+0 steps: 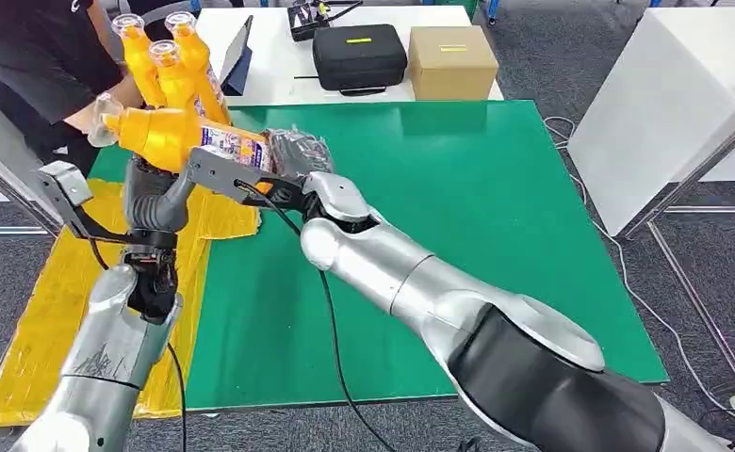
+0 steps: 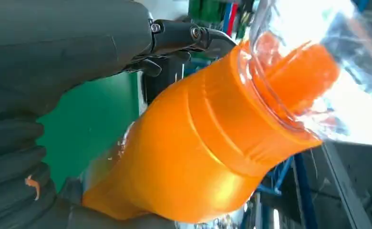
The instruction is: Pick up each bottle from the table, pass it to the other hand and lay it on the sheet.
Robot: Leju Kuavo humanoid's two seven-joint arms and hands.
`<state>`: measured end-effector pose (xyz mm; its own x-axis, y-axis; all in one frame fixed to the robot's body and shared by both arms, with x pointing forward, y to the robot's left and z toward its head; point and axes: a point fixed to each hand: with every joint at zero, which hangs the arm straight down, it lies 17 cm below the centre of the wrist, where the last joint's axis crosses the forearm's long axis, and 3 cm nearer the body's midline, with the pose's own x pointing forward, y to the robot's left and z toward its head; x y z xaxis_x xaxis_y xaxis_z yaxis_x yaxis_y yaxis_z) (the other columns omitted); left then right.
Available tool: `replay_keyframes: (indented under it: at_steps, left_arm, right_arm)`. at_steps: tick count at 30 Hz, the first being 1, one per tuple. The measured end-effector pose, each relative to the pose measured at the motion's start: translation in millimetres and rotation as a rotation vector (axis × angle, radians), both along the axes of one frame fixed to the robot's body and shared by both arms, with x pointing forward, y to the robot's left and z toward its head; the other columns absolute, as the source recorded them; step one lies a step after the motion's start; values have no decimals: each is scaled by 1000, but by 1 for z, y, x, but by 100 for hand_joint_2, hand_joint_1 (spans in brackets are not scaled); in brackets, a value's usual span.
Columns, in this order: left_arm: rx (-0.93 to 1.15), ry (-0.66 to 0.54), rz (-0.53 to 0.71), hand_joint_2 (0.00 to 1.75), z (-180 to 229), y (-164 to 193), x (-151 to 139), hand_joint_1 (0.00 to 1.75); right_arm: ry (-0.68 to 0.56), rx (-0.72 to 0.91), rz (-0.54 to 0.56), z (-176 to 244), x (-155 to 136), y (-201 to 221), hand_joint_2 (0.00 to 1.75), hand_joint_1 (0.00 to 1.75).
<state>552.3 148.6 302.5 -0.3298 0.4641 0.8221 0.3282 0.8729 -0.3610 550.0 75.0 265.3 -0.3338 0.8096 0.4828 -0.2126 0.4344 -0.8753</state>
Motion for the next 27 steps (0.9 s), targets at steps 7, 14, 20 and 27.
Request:
replay_keyframes:
  at_steps: [7, 14, 20, 27]
  left_arm:
    - [-1, 9, -20, 175, -1, -1, 6, 0]
    - [2, 20, -21, 175, -5, -1, 7, 0]
    - [2, 21, -21, 175, -6, -1, 7, 0]
    - [3, 26, -12, 175, -9, 1, 9, 0]
  right_arm:
    - [4, -24, 12, -20, -9, 4, 175, 175]
    - [10, -24, 11, -23, -10, 3, 175, 175]
    - [6, -32, 13, -23, -10, 4, 175, 175]
    - [-12, -46, 36, -26, -20, 12, 175, 175]
